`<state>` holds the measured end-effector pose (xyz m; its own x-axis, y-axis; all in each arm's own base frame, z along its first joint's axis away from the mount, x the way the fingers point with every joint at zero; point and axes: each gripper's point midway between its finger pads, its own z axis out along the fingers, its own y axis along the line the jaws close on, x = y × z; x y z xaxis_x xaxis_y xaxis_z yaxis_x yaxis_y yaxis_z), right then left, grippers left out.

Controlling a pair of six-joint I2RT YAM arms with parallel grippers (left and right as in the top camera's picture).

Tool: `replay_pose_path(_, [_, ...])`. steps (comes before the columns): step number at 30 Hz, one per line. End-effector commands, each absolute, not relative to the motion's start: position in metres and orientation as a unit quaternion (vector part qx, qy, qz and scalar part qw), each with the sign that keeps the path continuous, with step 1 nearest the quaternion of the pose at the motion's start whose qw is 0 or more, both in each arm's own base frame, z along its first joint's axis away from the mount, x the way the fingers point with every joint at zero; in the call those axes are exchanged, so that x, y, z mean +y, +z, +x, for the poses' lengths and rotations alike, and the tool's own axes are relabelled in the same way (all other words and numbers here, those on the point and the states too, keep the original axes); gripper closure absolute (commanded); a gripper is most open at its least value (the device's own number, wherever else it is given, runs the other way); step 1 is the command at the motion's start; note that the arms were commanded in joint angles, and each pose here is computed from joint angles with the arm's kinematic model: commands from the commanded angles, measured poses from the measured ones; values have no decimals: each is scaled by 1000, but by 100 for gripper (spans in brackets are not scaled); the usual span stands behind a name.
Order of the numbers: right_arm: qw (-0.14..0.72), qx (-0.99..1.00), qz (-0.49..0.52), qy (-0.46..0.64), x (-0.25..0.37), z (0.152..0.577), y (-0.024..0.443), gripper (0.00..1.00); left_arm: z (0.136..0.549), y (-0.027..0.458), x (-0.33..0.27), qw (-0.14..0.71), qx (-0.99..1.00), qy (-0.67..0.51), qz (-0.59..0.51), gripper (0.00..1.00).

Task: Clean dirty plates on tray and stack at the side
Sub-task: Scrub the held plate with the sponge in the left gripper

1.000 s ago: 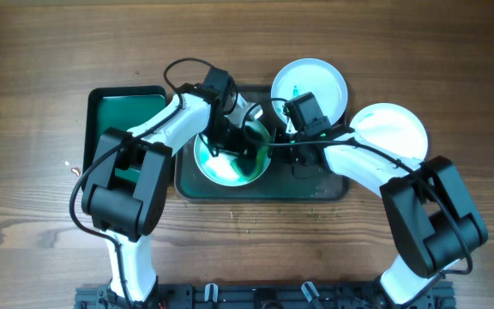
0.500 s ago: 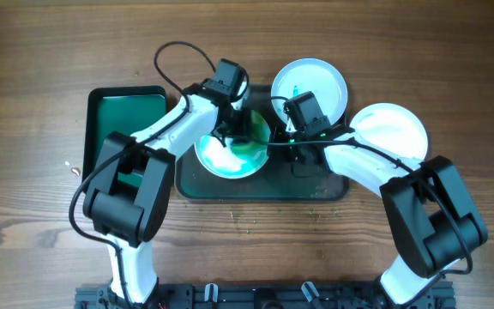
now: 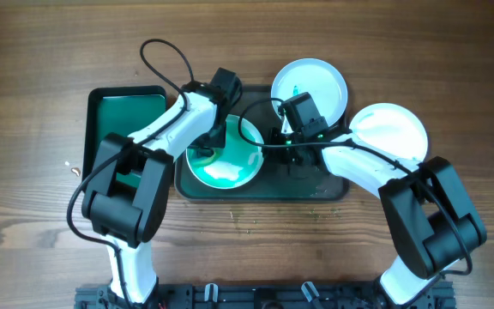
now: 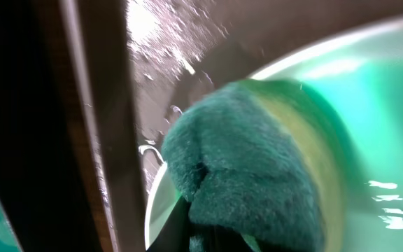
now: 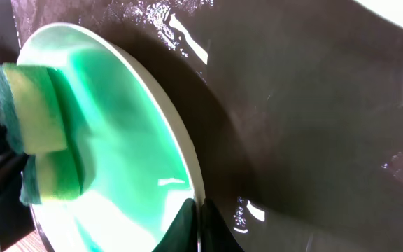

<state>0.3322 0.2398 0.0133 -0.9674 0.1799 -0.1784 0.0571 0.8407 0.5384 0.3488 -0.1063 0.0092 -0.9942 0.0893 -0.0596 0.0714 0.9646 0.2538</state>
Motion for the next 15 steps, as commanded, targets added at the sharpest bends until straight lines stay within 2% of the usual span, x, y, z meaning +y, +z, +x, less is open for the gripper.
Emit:
replay_pose_path(1, [105, 960, 80, 246, 225, 331, -1, 96, 300, -13, -146, -86, 980, -41, 175, 96])
replay_pose_path(7, [105, 960, 80, 246, 225, 331, -1, 96, 276, 9, -207, -100, 927, -249, 263, 96])
replay_pose_path(15, [105, 960, 80, 246, 225, 331, -1, 96, 297, 17, -234, -46, 913, -311, 261, 96])
